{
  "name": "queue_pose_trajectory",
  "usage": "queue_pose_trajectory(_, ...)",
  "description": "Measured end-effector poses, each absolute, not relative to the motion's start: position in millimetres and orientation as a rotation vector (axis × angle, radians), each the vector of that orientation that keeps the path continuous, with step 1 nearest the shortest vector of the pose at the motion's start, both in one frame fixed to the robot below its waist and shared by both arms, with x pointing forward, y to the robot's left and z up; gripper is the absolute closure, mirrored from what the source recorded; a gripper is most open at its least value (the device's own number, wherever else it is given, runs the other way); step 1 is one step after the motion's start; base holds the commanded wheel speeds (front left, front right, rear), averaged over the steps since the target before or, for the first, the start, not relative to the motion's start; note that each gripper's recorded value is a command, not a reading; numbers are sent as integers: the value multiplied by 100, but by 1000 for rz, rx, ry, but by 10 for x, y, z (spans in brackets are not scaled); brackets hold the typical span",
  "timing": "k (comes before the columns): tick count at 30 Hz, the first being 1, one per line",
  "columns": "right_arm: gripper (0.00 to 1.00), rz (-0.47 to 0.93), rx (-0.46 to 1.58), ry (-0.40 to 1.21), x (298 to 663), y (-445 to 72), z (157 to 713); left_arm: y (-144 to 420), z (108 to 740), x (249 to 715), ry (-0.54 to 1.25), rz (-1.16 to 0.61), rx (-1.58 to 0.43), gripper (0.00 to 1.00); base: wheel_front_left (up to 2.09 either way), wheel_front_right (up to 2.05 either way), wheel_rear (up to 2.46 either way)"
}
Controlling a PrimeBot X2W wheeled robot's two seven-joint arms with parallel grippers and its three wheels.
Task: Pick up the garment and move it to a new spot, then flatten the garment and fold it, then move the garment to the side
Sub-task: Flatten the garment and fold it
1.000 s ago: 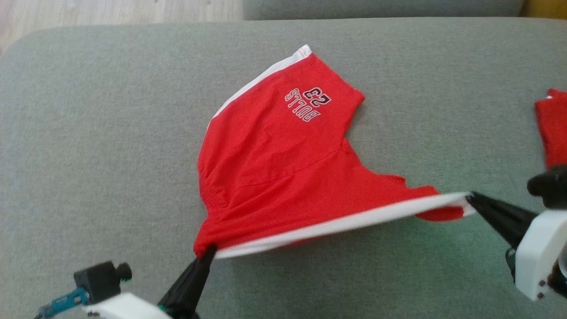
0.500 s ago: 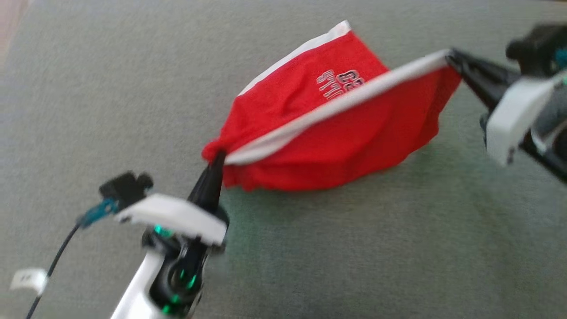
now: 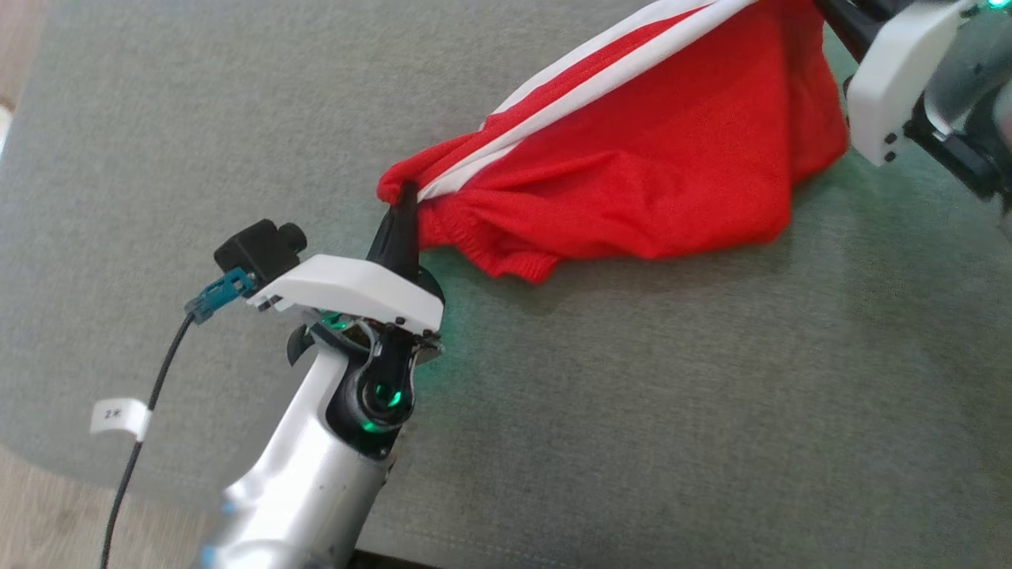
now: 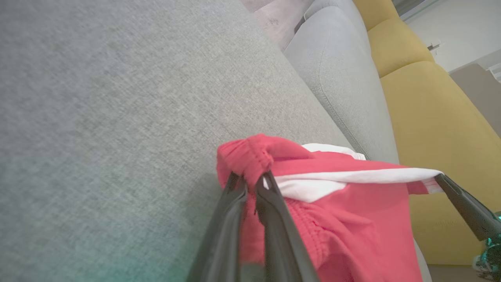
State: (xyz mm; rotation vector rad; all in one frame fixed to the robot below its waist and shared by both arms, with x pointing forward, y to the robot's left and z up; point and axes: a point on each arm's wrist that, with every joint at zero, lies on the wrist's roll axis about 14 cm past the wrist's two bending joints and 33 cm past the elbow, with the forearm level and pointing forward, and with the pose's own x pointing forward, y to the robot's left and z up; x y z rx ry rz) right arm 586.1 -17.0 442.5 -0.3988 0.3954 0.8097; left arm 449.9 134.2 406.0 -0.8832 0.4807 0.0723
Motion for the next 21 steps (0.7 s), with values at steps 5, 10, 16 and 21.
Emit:
queue_pose_trajectory(5, 0, 834, -376, 396, 5928, -19, 4280, 1426, 4010, 4519, 457, 97, -887, 0, 0, 0, 0)
queue_pose_trajectory(10, 0, 838, -339, 362, 5963, 46, 4280, 1455, 4014, 4534, 425, 93, -879, 0, 0, 0, 0)
queue_pose_trajectory(16, 0, 798, -253, 373, 5931, -21, 4421, 1441, 4238, 4539, 310, 24, -803, 0, 0, 0, 0)
queue_pose_trajectory(21, 0, 762, -177, 455, 5761, -99, 4425, 1682, 4417, 4441, 197, 10, -609, 0, 0, 0, 0)
